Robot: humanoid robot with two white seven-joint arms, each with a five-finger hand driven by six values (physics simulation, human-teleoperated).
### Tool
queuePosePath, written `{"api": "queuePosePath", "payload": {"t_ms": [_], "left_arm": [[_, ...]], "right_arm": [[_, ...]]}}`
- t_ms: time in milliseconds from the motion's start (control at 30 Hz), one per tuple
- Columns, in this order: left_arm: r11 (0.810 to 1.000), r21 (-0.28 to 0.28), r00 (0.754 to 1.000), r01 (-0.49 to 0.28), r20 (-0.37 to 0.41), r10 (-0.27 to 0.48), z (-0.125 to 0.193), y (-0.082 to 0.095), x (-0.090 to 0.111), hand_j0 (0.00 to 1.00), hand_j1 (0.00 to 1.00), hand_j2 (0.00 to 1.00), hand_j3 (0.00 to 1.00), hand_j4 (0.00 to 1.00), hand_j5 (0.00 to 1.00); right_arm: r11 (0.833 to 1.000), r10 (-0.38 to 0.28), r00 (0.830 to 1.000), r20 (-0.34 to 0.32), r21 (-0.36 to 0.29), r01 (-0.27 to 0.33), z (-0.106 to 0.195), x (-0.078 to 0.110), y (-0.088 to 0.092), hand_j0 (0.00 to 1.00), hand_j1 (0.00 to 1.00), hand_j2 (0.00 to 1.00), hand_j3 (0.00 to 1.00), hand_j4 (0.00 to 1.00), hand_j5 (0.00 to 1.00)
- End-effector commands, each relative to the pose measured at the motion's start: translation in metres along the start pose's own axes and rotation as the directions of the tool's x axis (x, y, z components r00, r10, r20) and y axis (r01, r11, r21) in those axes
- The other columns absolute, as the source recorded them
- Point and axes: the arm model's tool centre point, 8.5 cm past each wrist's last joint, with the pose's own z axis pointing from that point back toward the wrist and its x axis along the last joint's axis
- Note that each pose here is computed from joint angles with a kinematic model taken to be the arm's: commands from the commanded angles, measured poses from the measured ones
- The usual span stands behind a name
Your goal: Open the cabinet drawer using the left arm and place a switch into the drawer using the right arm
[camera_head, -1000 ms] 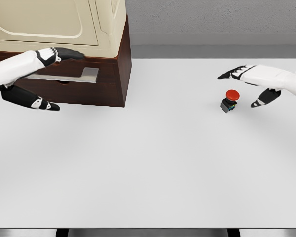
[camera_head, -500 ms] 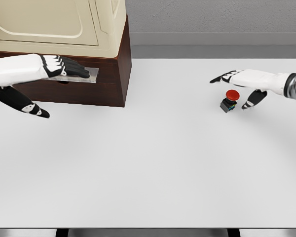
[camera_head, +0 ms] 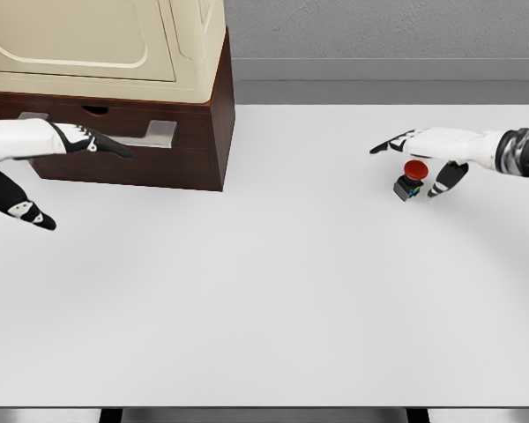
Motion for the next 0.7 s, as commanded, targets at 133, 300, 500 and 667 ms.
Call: {"api": "queuePosePath", "payload": {"t_ms": [133,300,500,667], "left_arm": [[0.995,0.045,0.995,-0.088,-0.048,0.09,-0.003,0.007,-0.006,1.0,1.0,1.0,1.0,1.0,1.0],[0.989,0.085,0.988,-0.122,-0.086,0.13,-0.001,0.012,-0.015,1.0,1.0,1.0,1.0,1.0,1.0],[0.981,0.124,0.98,-0.147,-0.113,0.161,-0.004,0.015,-0.028,1.0,1.0,1.0,1.0,1.0,1.0],[0.979,0.122,0.977,-0.164,-0.117,0.178,-0.01,0.013,-0.029,1.0,1.0,1.0,1.0,1.0,1.0]], "right_arm": [[1.0,0.01,1.0,0.018,0.012,-0.011,-0.001,0.003,0.003,0.88,0.88,0.88,0.88,0.88,0.88],[1.0,0.015,1.0,0.019,0.014,-0.015,0.001,0.001,0.004,0.86,0.86,0.86,0.86,0.86,0.86],[1.0,0.01,1.0,0.014,0.017,-0.01,0.002,-0.001,0.006,0.86,0.86,0.86,0.86,0.86,0.86],[1.0,0.003,1.0,0.009,0.021,-0.003,0.001,-0.003,0.008,0.84,0.84,0.84,0.84,0.84,0.84]]}}
